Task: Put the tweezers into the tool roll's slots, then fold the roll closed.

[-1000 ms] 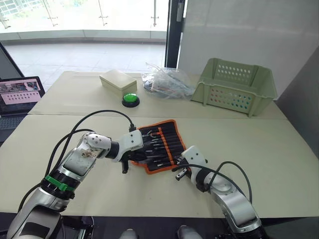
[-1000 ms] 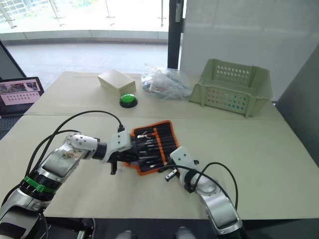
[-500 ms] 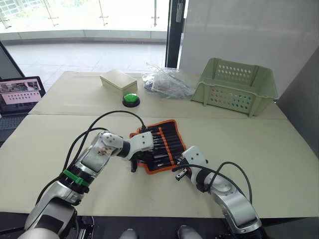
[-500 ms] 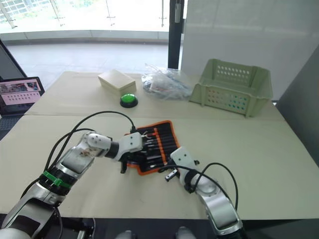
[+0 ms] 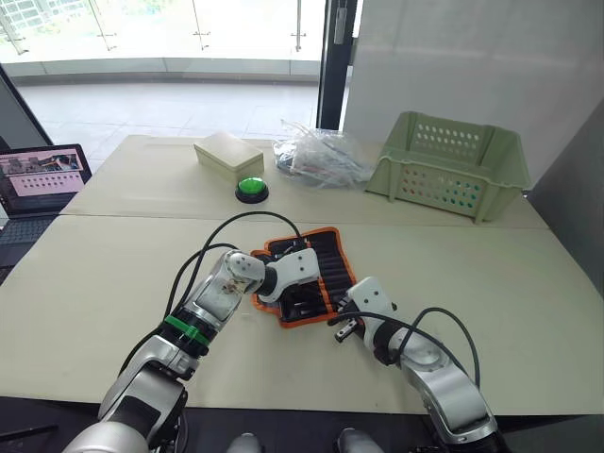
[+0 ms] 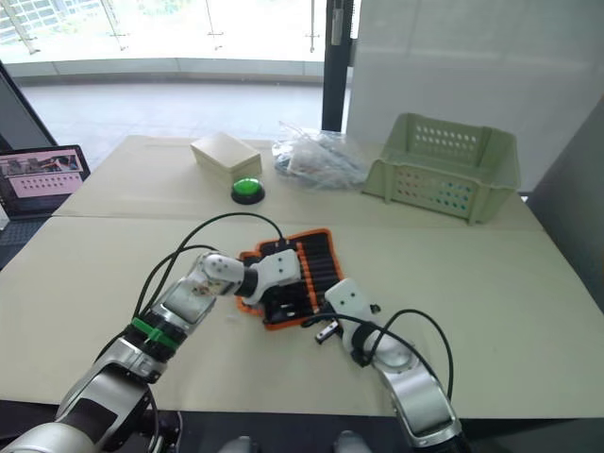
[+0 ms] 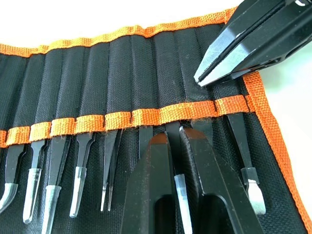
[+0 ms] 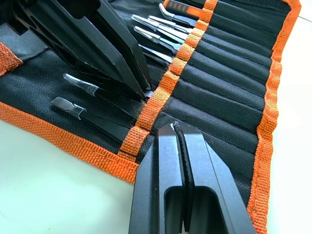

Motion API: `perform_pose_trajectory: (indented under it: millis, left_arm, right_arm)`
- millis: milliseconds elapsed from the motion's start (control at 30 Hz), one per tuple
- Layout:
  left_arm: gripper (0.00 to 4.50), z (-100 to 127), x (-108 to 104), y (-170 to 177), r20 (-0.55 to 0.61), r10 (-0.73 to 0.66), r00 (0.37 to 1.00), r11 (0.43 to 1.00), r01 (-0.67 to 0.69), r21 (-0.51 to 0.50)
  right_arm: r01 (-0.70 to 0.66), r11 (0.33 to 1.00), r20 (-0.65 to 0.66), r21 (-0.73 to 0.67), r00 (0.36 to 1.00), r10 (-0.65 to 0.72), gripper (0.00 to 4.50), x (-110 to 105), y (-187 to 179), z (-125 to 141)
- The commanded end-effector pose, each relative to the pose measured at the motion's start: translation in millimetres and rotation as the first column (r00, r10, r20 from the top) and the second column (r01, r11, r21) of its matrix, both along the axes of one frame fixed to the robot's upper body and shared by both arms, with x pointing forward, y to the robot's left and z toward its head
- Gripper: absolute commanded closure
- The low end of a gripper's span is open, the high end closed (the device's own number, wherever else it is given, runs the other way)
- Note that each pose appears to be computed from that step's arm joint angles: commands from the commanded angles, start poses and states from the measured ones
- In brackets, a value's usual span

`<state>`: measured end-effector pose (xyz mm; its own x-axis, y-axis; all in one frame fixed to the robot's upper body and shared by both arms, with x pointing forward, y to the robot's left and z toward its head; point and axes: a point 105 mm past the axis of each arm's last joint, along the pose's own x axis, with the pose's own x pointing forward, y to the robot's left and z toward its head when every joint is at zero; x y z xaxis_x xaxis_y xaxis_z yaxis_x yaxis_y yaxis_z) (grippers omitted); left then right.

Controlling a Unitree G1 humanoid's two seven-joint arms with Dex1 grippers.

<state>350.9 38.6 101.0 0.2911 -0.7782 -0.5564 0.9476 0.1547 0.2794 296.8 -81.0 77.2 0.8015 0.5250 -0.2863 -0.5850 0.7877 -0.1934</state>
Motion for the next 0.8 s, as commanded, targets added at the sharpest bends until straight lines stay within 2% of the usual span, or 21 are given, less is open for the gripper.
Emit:
perform_pose_trajectory:
  millis: [33, 100, 200, 267, 333, 433, 533, 700, 800]
  left_arm:
    - [4.48, 20.1, 5.2, -3.9, 0.073, 0.015, 0.997, 0.999, -0.012, -0.039]
    - [4.48, 22.7, 4.8, -1.3, 0.080, 0.018, 0.997, 0.999, -0.015, -0.039]
    - [3.37, 30.1, 4.5, 4.3, 0.102, 0.028, 0.994, 0.999, -0.023, -0.047]
    - [2.70, 46.7, 0.3, 18.0, 0.112, 0.051, 0.992, 0.995, -0.041, -0.090]
    - [2.04, 62.6, -9.8, 39.3, 0.108, 0.085, 0.990, 0.987, -0.069, -0.142]
    - [1.05, 71.0, -23.6, 64.8, 0.068, 0.153, 0.986, 0.970, -0.137, -0.203]
    - [0.06, 81.3, -41.0, 96.0, 0.014, 0.235, 0.972, 0.923, -0.219, -0.316]
    - [0.02, 74.9, -68.0, 163.2, 0.052, 0.424, 0.904, 0.849, -0.376, -0.372]
    - [0.02, 68.9, -86.2, 185.3, 0.052, 0.484, 0.873, 0.812, -0.426, -0.399]
  right_arm:
    - [-0.009, 1.000, -0.117, -0.027, 0.993, 0.006, 4.50, -8.3, 1.0, -26.2]
    - [-0.010, 1.000, -0.117, -0.026, 0.993, 0.007, 4.50, -8.1, 1.1, -26.2]
    - [-0.013, 1.000, -0.118, -0.025, 0.993, 0.010, 4.50, -8.3, 1.9, -26.5]
    - [-0.014, 1.000, -0.113, -0.024, 0.994, 0.012, 4.50, -7.3, 2.4, -25.0]
    - [-0.015, 1.000, -0.108, -0.025, 0.994, 0.012, 4.50, -6.3, 1.0, -23.3]
    - [-0.016, 1.000, -0.089, -0.025, 0.996, 0.014, 4.50, -5.4, -0.1, -18.1]
    - [-0.038, 0.999, -0.039, -0.005, 0.999, 0.038, 4.50, -5.2, 3.3, -5.0]
    - [-0.114, 0.992, 0.078, 0.050, 0.991, 0.110, 4.50, -9.4, 13.6, 25.9]
    - [-0.159, 0.985, 0.144, 0.072, 0.979, 0.147, 4.50, -13.8, 16.6, 42.9]
